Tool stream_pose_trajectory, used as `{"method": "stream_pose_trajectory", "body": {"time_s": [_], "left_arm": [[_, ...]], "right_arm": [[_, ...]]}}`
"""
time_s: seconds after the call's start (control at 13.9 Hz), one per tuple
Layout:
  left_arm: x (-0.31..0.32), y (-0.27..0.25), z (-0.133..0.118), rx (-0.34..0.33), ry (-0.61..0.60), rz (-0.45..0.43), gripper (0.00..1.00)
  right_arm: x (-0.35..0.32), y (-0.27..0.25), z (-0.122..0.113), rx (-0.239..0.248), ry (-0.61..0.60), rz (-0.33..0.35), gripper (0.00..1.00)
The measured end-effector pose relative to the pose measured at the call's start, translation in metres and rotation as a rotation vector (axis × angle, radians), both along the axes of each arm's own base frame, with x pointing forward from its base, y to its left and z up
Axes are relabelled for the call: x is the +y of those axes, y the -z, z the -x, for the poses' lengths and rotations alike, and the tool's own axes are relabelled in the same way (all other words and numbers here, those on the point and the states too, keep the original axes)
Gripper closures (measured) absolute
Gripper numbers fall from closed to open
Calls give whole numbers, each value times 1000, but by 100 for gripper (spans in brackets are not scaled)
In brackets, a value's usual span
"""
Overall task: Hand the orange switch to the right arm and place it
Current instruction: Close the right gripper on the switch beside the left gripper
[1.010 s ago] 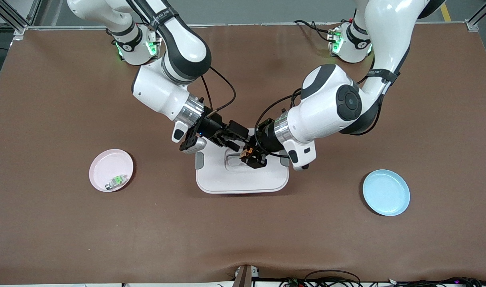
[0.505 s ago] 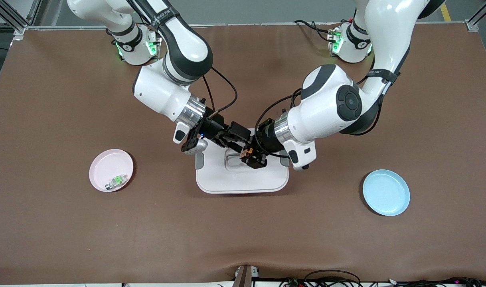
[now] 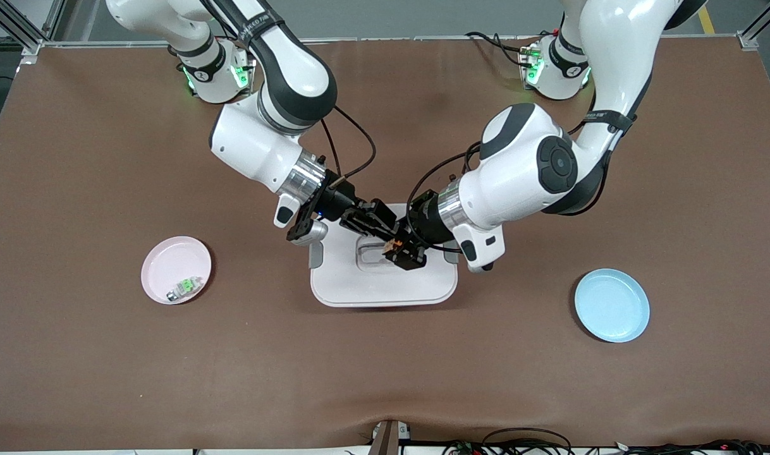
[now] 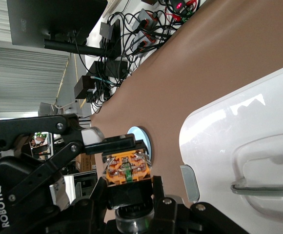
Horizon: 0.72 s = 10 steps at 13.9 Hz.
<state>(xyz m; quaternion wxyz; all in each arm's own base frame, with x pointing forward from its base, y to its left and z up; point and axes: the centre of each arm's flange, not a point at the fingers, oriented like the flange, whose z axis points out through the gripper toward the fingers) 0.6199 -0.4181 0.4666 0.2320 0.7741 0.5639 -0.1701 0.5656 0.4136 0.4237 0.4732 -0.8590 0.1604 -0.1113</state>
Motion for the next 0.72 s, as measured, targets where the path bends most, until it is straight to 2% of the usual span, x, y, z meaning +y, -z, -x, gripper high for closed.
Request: {"method": "stream_pose_trajectory", "body": {"time_s": [0.72], "left_arm": [[0,2,0,0,4,-1,28]], "right_arm": [[0,2,0,9,5,-2,59]]}}
